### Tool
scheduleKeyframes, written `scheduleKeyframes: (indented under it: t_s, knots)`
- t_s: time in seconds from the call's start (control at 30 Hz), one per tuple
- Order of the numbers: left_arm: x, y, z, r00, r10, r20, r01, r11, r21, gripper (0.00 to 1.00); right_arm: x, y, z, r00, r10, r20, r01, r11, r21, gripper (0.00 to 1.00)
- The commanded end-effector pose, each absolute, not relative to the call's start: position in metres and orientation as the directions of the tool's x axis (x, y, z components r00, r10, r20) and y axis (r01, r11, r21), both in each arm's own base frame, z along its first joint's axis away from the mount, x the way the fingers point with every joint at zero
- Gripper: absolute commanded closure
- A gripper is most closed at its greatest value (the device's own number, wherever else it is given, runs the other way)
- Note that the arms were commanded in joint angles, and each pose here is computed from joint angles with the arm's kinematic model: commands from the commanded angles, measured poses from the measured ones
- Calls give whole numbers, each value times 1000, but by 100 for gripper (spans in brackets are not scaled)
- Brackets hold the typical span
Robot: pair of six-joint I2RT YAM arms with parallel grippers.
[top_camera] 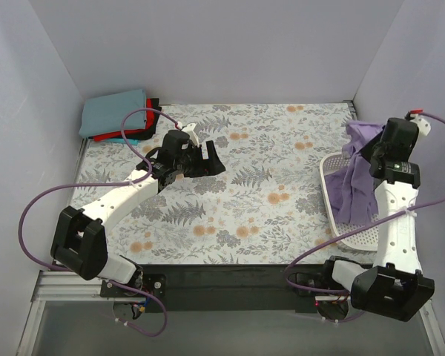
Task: Fold and stack the t-shirts
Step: Grab the tshirt from the pile, then move the tshirt to the center of the board
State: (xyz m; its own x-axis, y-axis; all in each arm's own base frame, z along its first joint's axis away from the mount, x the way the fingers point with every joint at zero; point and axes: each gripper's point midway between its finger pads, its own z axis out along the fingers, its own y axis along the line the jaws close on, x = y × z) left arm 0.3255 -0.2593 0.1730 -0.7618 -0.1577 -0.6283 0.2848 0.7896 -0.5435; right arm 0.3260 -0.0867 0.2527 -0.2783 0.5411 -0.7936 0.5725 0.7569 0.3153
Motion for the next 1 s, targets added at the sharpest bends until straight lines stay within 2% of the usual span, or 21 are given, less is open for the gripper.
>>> scheduleKeyframes:
  t_s: [0.0, 0.1, 0.17, 0.2, 0.27, 0.3, 0.37, 0.53, 0.6, 0.7, 0.87, 0.9, 0.97]
  knots:
    - [322, -262, 177, -758, -155, -633, 303, 776, -553, 19, 347, -60, 341, -183, 497, -848, 368, 835, 410, 99]
    - [322, -259, 179, -749, -163, -643, 299, 783, -546, 19, 359, -26, 418, -125, 433, -893, 180, 895, 409, 99]
    - [322, -257, 179, -742, -166, -649, 295, 788, -540, 19, 367, -6, 445, -110, 393, -913, 106, 918, 383, 99]
    - [322, -256, 180, -738, -168, -653, 295, 791, -537, 19, 359, 24, 493, -44, 372, -927, -8, 928, 373, 99]
    - [325, -252, 185, -722, -182, -667, 284, 801, -527, 20, 363, 54, 526, -6, 336, -942, -105, 936, 335, 99]
    - [325, -250, 185, -721, -184, -668, 278, 807, -522, 20, 347, 81, 569, 61, 338, -939, -220, 922, 318, 99]
    - [329, -245, 188, -706, -201, -679, 255, 822, -509, 20, 350, 111, 591, 77, 332, -940, -318, 902, 293, 99]
    - [334, -232, 194, -681, -241, -692, 199, 848, -491, 21, 318, 187, 638, 144, 391, -909, -562, 789, 250, 99]
    - [336, -225, 196, -670, -259, -696, 170, 859, -483, 21, 308, 204, 644, 153, 406, -901, -607, 758, 239, 99]
    - [337, -215, 196, -655, -292, -697, 120, 871, -477, 23, 315, 207, 638, 152, 408, -900, -580, 774, 252, 99]
    - [330, -196, 186, -639, -362, -679, 15, 877, -481, 26, 355, 209, 555, 18, 346, -938, -453, 840, 300, 99]
    - [327, -189, 177, -634, -385, -671, -30, 879, -476, 27, 376, 206, 500, -82, 305, -949, -391, 866, 312, 98]
    - [323, -183, 167, -638, -406, -654, -75, 878, -472, 29, 384, 193, 449, -196, 336, -921, -324, 864, 384, 85]
